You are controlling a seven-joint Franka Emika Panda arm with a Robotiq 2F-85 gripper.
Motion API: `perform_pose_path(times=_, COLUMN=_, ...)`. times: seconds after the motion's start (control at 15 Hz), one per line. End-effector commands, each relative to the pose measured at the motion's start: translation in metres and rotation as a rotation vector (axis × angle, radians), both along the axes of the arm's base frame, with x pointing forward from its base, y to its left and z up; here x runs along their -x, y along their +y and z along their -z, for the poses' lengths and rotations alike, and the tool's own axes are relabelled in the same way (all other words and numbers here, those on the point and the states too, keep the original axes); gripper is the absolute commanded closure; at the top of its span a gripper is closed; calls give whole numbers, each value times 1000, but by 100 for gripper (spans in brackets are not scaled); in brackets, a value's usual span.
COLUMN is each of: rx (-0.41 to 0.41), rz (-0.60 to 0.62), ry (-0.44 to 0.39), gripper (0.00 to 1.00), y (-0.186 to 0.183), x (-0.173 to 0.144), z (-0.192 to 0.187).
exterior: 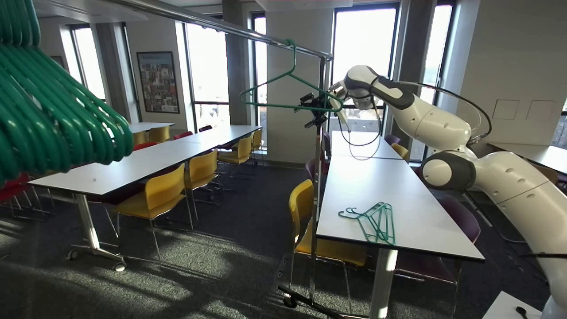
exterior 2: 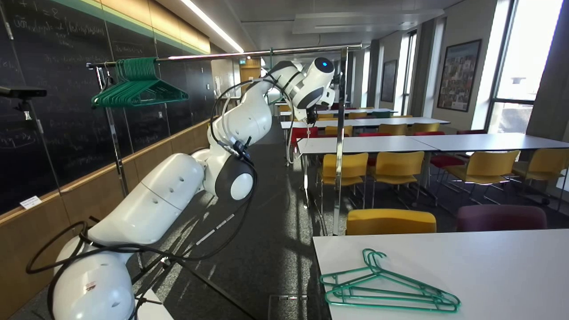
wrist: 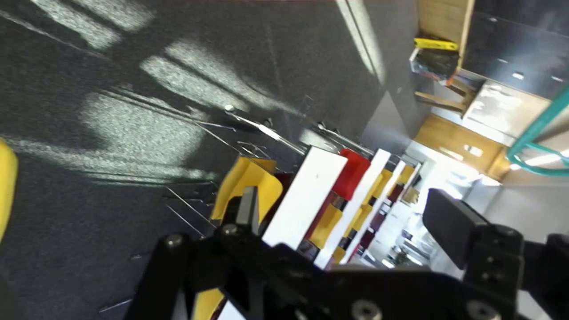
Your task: Put one hanger from the table on the rail.
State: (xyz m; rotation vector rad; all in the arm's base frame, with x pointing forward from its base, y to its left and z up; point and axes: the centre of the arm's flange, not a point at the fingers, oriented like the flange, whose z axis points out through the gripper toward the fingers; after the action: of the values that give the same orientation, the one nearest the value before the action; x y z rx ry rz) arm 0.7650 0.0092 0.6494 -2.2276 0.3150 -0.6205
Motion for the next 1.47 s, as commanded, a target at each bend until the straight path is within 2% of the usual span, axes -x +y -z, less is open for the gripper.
perform_pose_path(times=0.0, rx=144, rz=-78, ry=137, gripper=0, y=-10, x=57, z=13)
perform_pose_path(times=0.2, rx=247, rz=-164, ry=278, gripper=0, y=-16, x=76, z=25)
perform_pose_path(times=0.33, rx=255, rz=-278, ry=377, gripper=0, y=-15, x=91, z=30)
perform_pose_path(times=0.47, rx=298, rz=-373, ry=465, gripper=0, y=-10, x=101, z=37)
perform_pose_path(times=0.53, rx=248, rz=-307, ry=435, gripper=0, y=-11, x=62, z=31)
perform_pose_path(times=0.67, rx=260, rz=-352, ry=473, gripper=0, y=-9, x=69, z=34)
perform_pose_path(times=0.93, rx=280, rz=-332, ry=464, gripper=0, y=-6, x=67, z=35)
perform_pose_path(times=1.0, rx=322, rz=-323, ry=455, gripper=0, y=-2, x=69, z=51)
perform_pose_path(times=1.4, rx=457, rz=-303, ry=605, gripper=0, y=1, x=73, z=161)
